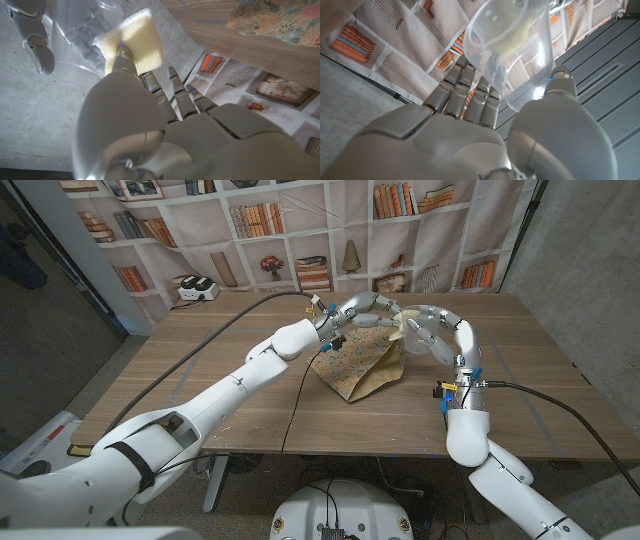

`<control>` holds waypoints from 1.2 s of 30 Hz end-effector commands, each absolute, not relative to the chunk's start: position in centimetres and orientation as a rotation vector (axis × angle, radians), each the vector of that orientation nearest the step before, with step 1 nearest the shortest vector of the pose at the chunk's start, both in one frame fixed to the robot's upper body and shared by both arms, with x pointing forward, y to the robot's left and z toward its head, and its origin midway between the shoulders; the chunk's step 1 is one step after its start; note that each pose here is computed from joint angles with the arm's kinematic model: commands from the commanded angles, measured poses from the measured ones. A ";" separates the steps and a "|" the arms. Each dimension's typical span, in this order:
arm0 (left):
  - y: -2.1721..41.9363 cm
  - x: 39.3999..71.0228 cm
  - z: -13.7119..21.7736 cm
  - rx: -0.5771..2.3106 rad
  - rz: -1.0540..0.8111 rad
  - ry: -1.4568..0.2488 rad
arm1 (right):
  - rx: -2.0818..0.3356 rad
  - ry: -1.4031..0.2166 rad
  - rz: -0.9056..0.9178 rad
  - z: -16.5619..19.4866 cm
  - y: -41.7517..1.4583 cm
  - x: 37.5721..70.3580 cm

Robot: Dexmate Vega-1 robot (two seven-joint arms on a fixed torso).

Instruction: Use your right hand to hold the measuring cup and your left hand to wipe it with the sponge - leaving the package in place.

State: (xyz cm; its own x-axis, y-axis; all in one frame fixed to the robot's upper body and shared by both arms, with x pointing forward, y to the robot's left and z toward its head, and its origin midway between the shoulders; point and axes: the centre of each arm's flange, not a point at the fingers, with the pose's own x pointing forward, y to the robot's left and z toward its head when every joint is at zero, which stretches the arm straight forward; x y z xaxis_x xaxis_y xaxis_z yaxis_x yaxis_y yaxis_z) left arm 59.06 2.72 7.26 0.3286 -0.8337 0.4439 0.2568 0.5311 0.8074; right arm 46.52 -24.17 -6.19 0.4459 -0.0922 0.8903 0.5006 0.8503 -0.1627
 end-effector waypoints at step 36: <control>1.7 59.7 5.4 0.632 -0.851 -0.920 | -0.398 -1.177 -0.481 -3.6 -24.2 46.4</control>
